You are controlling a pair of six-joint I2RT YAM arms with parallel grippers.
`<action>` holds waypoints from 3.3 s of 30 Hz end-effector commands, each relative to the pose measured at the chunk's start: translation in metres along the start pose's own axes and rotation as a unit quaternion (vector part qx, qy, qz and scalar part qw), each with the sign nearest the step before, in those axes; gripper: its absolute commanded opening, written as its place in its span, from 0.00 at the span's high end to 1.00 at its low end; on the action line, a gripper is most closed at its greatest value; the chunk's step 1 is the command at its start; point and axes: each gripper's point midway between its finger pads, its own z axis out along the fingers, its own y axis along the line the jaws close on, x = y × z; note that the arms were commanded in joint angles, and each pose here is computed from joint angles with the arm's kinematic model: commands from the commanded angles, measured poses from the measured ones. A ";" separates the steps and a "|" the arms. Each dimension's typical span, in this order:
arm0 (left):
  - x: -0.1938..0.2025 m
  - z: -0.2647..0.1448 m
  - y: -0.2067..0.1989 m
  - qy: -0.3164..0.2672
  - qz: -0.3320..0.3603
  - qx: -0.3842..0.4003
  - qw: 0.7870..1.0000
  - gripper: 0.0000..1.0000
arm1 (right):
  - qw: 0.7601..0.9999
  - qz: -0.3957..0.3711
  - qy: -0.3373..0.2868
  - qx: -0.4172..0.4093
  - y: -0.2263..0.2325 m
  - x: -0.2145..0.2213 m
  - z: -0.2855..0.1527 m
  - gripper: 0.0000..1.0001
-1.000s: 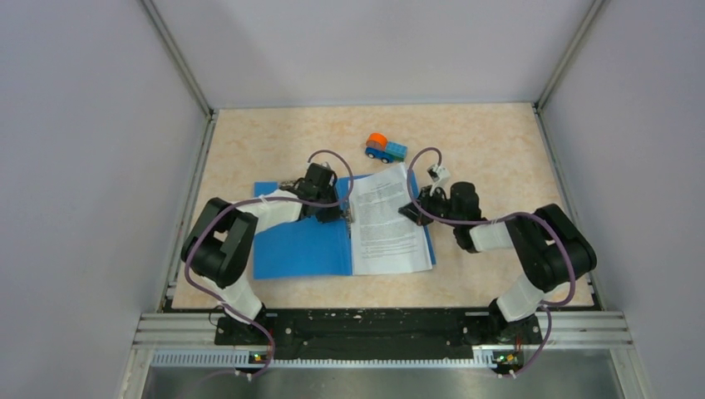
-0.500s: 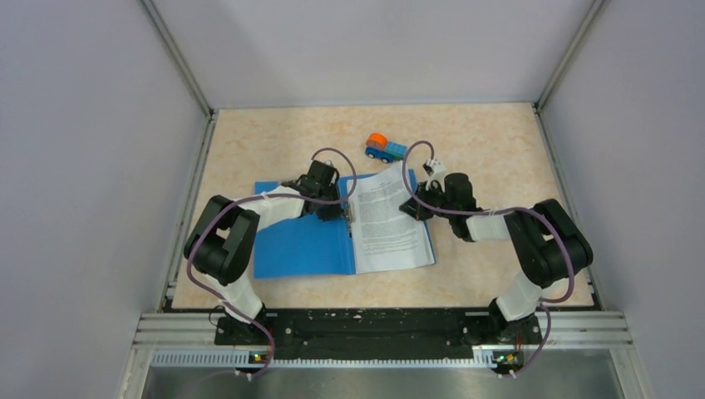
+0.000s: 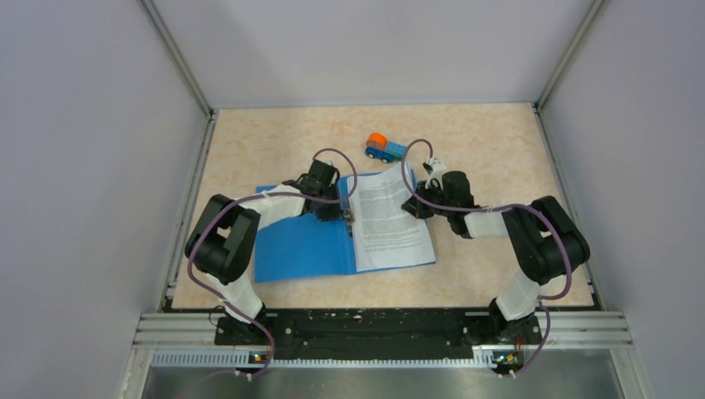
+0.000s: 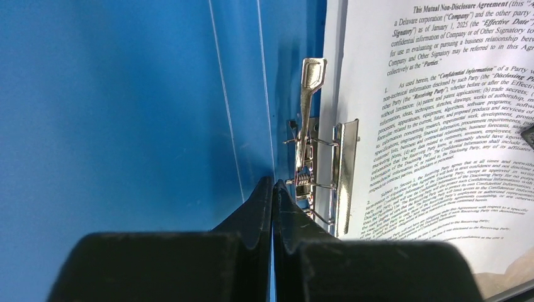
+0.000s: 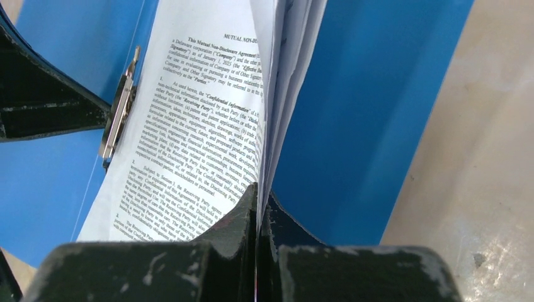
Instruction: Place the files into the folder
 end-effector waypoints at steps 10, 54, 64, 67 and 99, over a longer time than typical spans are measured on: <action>-0.008 0.002 0.002 -0.003 0.017 -0.013 1.000 1.00 | 0.999 -0.031 -0.013 -0.002 0.004 -0.026 0.012 1.00; -0.013 -0.005 -0.013 -0.007 -0.005 0.014 1.000 1.00 | 0.999 -0.035 0.017 0.026 0.016 -0.028 0.009 0.69; -0.013 -0.005 -0.013 -0.007 -0.003 0.014 1.000 1.00 | 0.995 -0.011 0.052 0.080 0.001 -0.027 0.010 0.48; -0.012 -0.005 -0.013 -0.006 -0.004 0.015 1.000 1.00 | 0.993 -0.005 0.056 0.099 -0.003 -0.029 0.007 0.44; -0.026 -0.017 -0.028 -0.022 -0.002 0.036 0.999 1.00 | 0.988 -0.011 0.055 0.143 0.062 -0.062 -0.001 0.56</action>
